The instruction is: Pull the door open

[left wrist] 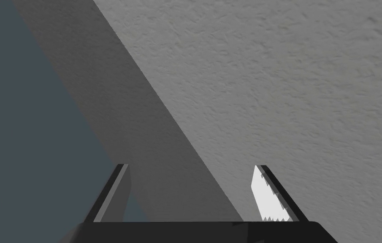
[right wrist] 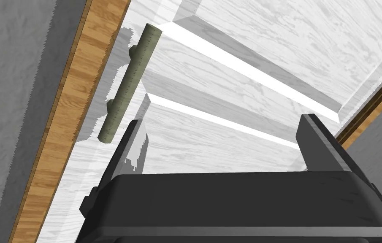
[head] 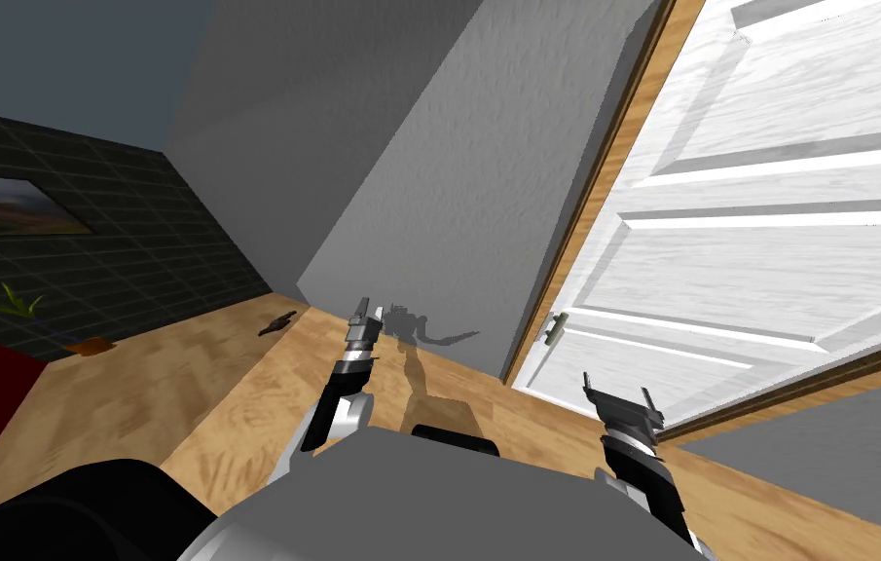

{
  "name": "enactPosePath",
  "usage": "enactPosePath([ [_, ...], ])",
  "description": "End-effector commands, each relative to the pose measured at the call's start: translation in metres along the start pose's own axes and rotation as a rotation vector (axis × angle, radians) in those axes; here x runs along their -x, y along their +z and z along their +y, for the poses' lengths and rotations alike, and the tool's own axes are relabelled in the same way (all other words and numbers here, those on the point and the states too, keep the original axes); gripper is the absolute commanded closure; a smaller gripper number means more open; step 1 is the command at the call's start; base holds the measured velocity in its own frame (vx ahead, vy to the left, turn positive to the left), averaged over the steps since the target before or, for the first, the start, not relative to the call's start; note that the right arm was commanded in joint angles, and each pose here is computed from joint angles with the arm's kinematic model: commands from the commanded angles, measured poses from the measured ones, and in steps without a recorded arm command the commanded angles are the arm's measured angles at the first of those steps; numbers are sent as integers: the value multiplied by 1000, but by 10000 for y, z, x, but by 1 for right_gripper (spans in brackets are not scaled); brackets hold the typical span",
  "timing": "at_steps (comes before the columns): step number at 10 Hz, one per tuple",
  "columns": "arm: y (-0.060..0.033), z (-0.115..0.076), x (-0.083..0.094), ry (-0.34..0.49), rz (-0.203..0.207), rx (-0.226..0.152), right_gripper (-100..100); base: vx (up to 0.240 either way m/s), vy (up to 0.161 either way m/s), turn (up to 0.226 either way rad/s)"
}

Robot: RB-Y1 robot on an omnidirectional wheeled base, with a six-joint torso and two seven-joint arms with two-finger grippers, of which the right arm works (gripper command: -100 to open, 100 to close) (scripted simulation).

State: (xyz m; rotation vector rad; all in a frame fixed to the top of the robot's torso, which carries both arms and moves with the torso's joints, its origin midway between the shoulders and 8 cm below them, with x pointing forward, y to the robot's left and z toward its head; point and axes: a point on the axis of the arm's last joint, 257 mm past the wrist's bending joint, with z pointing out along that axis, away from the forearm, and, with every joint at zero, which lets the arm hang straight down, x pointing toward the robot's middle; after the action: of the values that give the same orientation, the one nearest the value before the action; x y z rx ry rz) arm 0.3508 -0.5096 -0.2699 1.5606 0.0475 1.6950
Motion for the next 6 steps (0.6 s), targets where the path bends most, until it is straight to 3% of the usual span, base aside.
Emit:
enactPosePath([
  [1,-21,3,101,44,-24,6,-100,-6,-99,215],
  [6,-115,-1,413,166,-92,28,-100,-1,-110,211],
])
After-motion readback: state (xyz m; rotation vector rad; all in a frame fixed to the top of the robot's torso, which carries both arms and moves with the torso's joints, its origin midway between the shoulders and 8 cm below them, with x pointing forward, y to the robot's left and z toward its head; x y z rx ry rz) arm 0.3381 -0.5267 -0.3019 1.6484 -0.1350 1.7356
